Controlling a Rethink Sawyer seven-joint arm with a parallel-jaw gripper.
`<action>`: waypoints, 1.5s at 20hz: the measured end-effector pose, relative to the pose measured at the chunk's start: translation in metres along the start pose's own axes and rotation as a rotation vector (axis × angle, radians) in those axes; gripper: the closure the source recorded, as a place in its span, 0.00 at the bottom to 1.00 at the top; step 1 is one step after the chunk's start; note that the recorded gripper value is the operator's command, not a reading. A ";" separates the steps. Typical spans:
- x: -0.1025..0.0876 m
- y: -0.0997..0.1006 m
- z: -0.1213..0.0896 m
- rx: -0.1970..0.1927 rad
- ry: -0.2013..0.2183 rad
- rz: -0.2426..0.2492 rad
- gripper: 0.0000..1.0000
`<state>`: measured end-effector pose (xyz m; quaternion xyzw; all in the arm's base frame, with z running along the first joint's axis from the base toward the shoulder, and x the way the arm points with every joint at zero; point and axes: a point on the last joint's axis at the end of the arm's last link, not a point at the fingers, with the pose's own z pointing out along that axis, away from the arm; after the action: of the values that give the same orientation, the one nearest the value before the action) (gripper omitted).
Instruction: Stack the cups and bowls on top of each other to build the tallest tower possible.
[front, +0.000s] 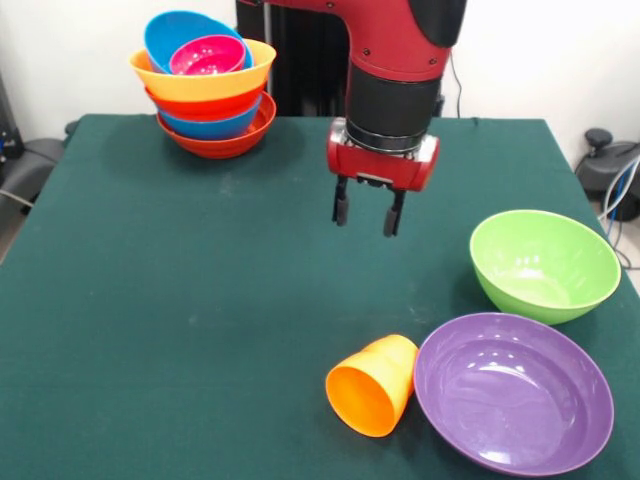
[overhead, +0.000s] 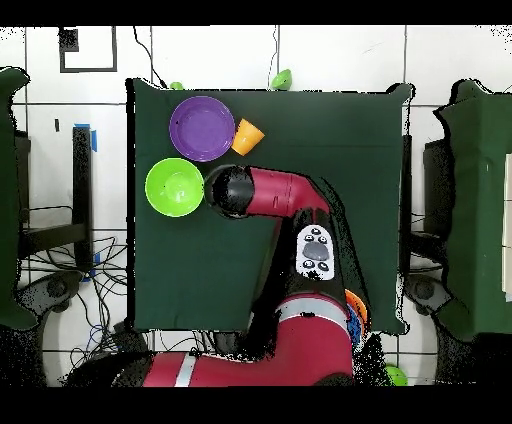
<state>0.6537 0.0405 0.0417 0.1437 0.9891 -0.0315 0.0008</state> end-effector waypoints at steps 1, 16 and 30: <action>-0.002 0.002 -0.002 0.000 0.008 -0.009 0.00; -0.024 0.054 -0.038 0.007 0.088 -0.135 0.00; -0.013 0.175 -0.045 0.002 0.030 -0.288 0.00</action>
<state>0.7162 0.2066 0.0755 0.0006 0.9994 -0.0303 -0.0185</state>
